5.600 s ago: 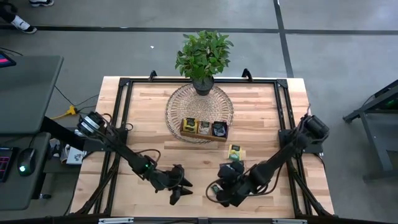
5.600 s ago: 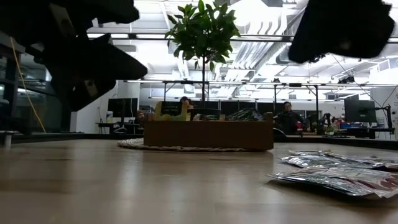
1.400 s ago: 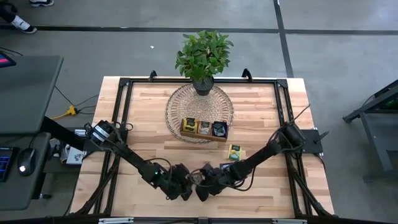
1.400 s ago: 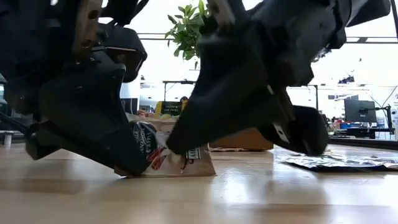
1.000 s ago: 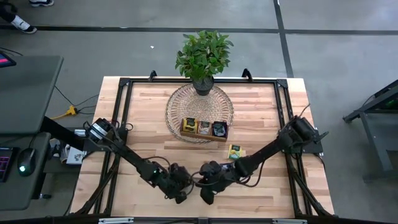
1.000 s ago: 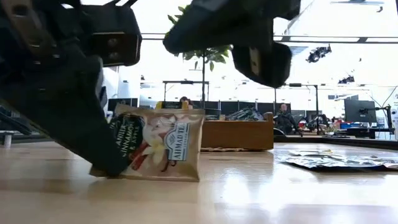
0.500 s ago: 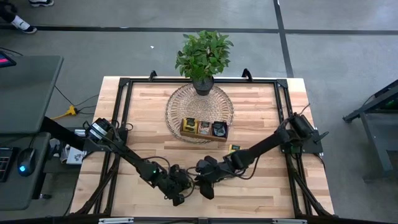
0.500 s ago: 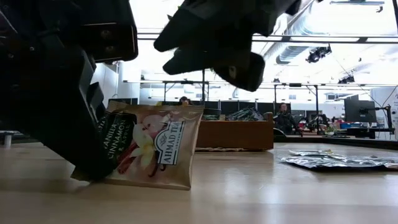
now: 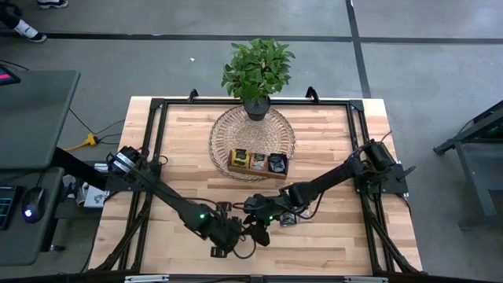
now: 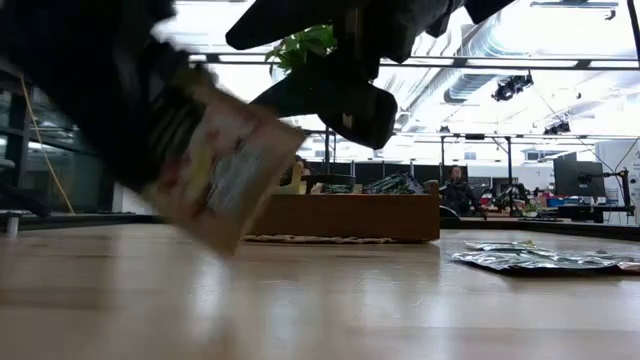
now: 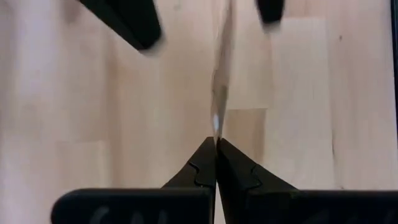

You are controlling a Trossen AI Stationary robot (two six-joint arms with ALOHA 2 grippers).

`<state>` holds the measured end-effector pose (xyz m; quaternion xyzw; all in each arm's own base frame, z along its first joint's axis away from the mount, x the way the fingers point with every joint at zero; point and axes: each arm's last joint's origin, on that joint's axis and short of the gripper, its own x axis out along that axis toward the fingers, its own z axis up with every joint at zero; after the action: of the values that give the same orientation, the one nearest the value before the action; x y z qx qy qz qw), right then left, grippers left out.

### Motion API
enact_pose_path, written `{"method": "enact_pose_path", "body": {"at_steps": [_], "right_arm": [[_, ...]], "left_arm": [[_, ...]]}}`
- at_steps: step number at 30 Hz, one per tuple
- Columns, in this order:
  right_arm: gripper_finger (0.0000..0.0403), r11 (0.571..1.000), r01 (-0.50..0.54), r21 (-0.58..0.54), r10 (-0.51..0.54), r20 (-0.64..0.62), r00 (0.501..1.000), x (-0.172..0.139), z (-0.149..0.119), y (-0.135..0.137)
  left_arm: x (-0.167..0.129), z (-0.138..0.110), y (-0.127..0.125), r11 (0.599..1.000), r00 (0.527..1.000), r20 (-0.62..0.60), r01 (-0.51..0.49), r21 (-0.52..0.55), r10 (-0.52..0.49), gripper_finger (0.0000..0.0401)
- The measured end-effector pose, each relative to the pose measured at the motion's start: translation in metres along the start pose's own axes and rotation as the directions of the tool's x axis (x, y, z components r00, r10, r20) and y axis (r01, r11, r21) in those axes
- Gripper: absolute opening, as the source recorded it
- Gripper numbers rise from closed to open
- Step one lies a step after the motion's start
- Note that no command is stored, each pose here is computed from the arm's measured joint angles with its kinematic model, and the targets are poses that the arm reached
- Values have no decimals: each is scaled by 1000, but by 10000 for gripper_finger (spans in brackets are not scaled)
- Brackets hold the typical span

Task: Pick & Place Tea
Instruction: Put the brown tea bag into the middle section of the wooden organizer

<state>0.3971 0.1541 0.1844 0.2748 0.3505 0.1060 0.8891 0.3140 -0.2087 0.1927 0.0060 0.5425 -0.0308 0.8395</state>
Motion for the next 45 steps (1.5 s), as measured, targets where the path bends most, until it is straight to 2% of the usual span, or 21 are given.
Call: {"method": "enact_pose_path", "body": {"at_steps": [6, 12, 15, 19, 29, 45], "right_arm": [[186, 999, 0, -34, 2, 48, 999, -6, 6, 5], [186, 993, 31, -111, -19, 110, 994, -12, 11, 9], [186, 982, 51, -181, -23, 155, 988, -12, 14, 11], [186, 969, 100, -224, -58, 190, 980, -12, 15, 10], [180, 965, 132, -225, -75, 244, 967, -16, 19, 13], [41, 971, 105, -213, -59, 214, 975, -16, 17, 14]], "left_arm": [[-23, 18, 12, 997, 997, -70, -40, 63, 44, 0], [-36, 29, 22, 994, 992, -125, -13, 107, 26, 0], [-43, 36, 25, 992, 992, -124, 17, 125, -1, 0], [-48, 41, 29, 993, 994, -112, -3, 119, 17, 0], [-49, 41, 29, 993, 991, -131, 5, 117, 11, 0], [-49, 42, 28, 995, 993, -116, 6, 96, 5, 0]]}}
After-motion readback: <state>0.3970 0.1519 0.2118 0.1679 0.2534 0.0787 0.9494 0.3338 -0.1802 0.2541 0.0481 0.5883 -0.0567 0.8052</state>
